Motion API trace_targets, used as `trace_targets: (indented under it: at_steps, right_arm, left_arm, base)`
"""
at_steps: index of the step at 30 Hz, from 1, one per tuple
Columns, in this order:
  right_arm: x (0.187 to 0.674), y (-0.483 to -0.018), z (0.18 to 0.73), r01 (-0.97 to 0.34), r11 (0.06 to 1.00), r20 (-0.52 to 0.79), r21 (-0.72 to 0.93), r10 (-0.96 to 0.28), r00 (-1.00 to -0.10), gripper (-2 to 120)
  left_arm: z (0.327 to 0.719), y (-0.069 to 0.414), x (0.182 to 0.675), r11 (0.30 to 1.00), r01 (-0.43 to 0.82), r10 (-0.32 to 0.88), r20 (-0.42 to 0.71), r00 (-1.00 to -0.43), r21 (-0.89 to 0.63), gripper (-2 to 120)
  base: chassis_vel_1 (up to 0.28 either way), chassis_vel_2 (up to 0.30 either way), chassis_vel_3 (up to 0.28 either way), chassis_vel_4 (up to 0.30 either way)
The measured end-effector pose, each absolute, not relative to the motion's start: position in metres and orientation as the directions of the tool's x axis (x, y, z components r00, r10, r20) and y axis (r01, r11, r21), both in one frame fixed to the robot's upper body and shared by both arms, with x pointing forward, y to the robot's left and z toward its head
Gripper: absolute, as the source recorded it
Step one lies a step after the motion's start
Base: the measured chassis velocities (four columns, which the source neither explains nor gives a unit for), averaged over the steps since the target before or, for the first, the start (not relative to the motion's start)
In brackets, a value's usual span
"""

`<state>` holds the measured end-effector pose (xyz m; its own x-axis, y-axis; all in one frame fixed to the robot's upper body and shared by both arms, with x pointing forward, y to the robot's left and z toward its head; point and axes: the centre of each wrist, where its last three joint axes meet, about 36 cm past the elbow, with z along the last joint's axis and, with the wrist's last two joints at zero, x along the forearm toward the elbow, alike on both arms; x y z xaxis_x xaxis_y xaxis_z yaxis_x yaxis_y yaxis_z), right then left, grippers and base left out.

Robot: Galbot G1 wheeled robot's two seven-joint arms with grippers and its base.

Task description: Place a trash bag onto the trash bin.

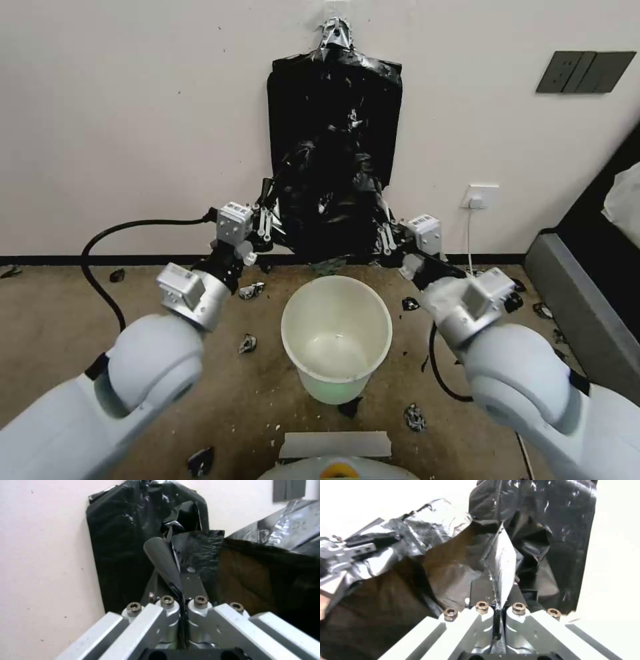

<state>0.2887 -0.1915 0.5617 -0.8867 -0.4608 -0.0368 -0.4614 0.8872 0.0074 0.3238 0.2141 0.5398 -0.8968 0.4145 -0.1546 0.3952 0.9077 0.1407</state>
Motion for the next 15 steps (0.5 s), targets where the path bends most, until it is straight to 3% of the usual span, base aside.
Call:
trace_targets:
  at_steps: [15]
  right_arm:
    - [0.275, -0.21, 0.552, -0.342, 0.921, 0.169, 0.186, -0.373, -0.912, 0]
  left_arm:
    - [0.528, 0.198, 0.313, 0.895, 0.444, 0.445, -0.054, -0.894, 0.031, 0]
  base:
    - [0.0, 0.0, 0.0, 0.0]
